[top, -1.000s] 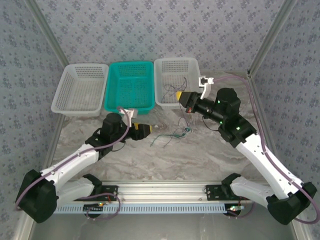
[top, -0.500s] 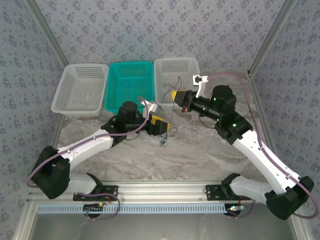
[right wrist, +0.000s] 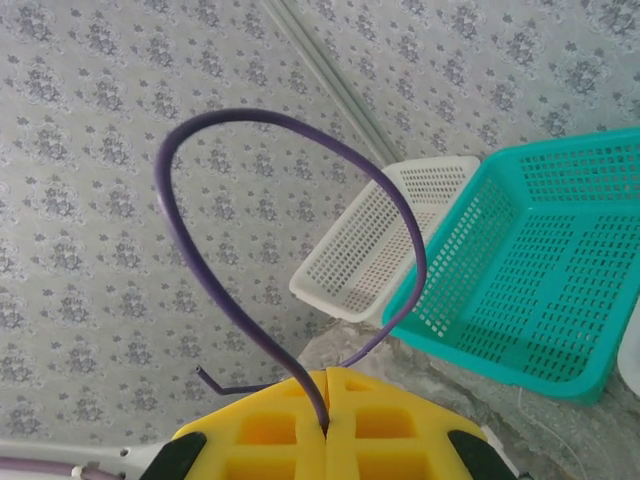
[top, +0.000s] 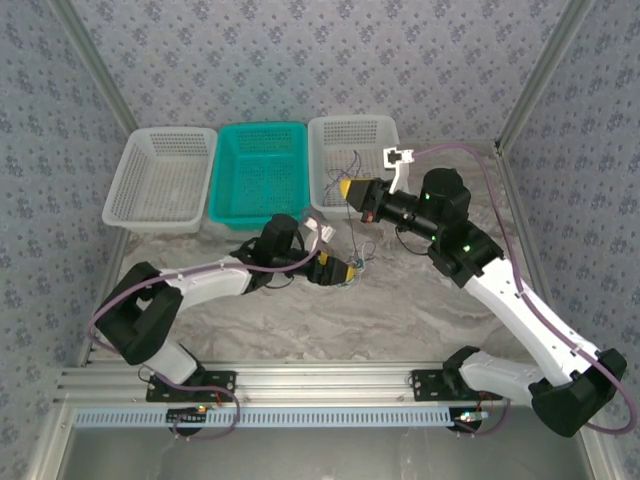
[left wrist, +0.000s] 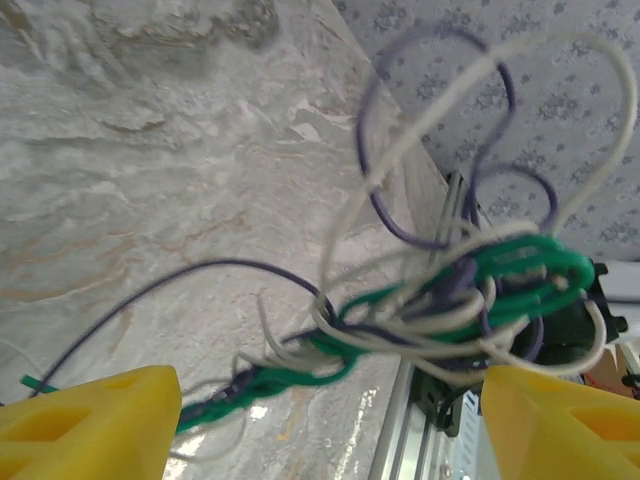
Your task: Untangle the cables
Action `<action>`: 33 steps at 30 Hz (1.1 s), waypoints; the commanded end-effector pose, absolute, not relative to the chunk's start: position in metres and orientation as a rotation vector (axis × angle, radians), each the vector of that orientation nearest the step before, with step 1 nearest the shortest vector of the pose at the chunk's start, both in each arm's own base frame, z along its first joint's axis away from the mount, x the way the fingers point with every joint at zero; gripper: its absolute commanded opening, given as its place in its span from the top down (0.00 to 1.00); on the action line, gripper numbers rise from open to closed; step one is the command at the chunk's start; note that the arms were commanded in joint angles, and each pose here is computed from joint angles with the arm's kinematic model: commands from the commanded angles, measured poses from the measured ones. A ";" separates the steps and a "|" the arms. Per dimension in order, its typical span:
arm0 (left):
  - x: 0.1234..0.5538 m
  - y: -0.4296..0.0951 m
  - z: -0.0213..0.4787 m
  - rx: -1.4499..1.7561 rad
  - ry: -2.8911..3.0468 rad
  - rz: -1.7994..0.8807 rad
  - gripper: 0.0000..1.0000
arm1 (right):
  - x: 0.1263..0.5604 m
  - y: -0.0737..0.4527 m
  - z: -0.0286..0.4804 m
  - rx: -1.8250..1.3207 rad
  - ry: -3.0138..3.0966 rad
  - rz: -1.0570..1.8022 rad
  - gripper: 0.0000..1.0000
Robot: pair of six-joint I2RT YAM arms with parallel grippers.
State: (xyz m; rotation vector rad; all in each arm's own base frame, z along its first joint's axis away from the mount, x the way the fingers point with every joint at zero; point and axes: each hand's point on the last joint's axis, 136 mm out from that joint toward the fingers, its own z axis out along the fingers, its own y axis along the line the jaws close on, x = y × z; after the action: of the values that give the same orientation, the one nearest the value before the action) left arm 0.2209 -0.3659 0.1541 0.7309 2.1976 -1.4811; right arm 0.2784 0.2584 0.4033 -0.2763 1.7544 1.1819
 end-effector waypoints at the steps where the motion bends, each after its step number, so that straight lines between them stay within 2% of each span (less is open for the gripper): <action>1: 0.210 -0.374 0.171 0.802 2.078 -1.516 0.21 | 0.281 0.241 0.424 -0.202 1.700 1.099 1.00; 3: 0.199 -0.371 0.160 0.869 2.082 -1.451 0.20 | 0.286 0.231 0.426 -0.134 1.697 1.065 1.00; 8: 0.190 -0.363 0.137 1.038 2.030 -1.029 0.15 | 0.286 0.230 0.448 -0.088 1.648 1.116 1.00; 14: 0.233 -0.363 0.147 0.895 1.790 -0.543 0.07 | 0.285 0.230 0.476 0.011 1.596 1.176 1.00; 20: 0.288 -0.349 0.161 0.583 1.727 -0.301 0.05 | 0.282 0.232 0.487 0.040 1.562 1.217 1.00; 25: 0.312 -0.337 0.171 0.364 1.727 -0.359 0.05 | 0.282 0.235 0.486 0.053 1.571 1.230 1.00; 29: 0.312 -0.372 0.183 0.470 1.663 -0.584 0.05 | 0.283 0.240 0.482 0.050 1.584 1.238 1.00; 33: 0.312 -0.397 0.187 0.536 1.655 -0.690 0.05 | 0.284 0.242 0.478 0.053 1.597 1.239 1.00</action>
State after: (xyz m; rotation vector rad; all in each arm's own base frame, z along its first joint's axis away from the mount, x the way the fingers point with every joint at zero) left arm 0.3178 -0.3687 0.1608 0.5104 1.7323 -0.5194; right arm 0.2877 0.2441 0.4559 0.0383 1.6625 1.2066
